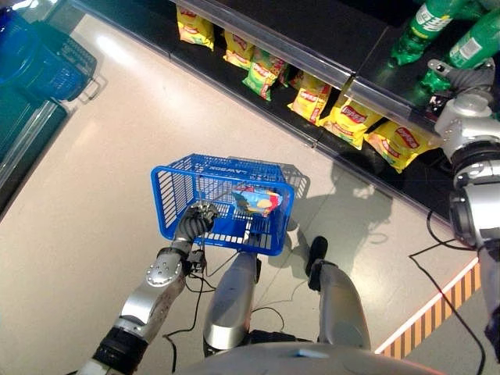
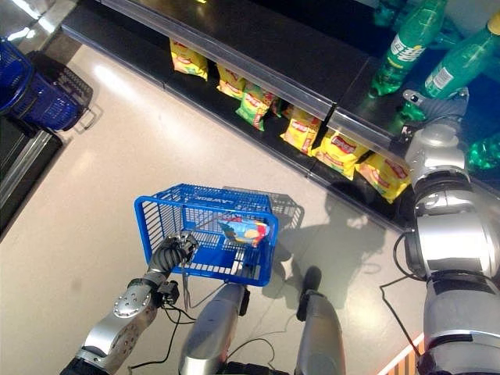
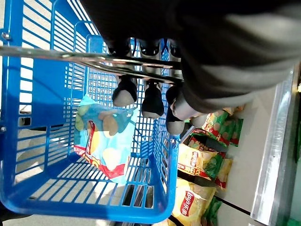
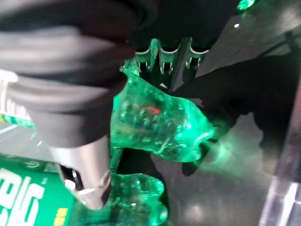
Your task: Pick up the snacks into the basket
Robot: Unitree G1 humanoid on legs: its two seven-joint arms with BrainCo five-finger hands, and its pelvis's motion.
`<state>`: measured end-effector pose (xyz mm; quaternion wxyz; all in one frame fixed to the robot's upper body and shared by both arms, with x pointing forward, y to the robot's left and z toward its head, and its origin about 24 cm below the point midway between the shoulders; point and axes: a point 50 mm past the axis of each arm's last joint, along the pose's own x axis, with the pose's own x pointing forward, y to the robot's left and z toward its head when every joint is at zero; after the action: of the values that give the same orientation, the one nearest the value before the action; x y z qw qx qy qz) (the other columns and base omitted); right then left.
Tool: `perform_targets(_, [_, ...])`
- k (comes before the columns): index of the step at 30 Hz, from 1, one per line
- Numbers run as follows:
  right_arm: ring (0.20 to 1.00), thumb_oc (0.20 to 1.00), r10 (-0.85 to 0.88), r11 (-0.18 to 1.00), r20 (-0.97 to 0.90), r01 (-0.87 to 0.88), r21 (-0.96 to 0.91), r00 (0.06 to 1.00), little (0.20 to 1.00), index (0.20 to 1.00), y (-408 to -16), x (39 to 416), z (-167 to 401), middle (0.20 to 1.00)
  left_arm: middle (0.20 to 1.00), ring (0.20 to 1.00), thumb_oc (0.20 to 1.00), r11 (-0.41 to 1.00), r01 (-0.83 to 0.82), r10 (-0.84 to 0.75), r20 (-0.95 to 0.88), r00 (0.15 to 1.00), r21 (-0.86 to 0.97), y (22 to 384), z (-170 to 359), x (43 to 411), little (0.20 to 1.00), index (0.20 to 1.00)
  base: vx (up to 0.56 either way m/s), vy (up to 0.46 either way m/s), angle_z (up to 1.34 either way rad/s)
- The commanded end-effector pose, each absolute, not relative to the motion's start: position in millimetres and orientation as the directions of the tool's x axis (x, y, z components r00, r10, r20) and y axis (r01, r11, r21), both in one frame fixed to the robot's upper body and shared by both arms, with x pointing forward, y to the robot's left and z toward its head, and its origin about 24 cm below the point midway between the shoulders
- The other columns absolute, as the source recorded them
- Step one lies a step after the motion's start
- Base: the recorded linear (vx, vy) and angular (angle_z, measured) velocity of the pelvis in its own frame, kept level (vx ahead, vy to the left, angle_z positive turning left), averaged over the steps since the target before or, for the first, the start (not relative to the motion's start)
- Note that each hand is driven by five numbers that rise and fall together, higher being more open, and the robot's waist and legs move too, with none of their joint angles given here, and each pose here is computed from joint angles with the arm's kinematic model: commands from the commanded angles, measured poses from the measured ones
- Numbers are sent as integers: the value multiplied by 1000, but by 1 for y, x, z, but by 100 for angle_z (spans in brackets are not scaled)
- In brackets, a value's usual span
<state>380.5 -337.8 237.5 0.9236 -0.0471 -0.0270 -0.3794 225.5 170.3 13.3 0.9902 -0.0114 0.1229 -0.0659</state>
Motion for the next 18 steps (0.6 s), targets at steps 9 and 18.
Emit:
perform_targets(9, [200,200,-716,682,193,731,-13,671,200,200,-351,371,278,200,200,200,200,972,220,-223,-40,974,-78,157,51,224,200,200,-15,-29,13])
perform_targets(18, [200,200,-717,683,176,731,-18,674,200,200,-351,372,270,200,200,200,200,972,218,-223,-47,974,-85,158,49,223,200,200,-2,-1,1])
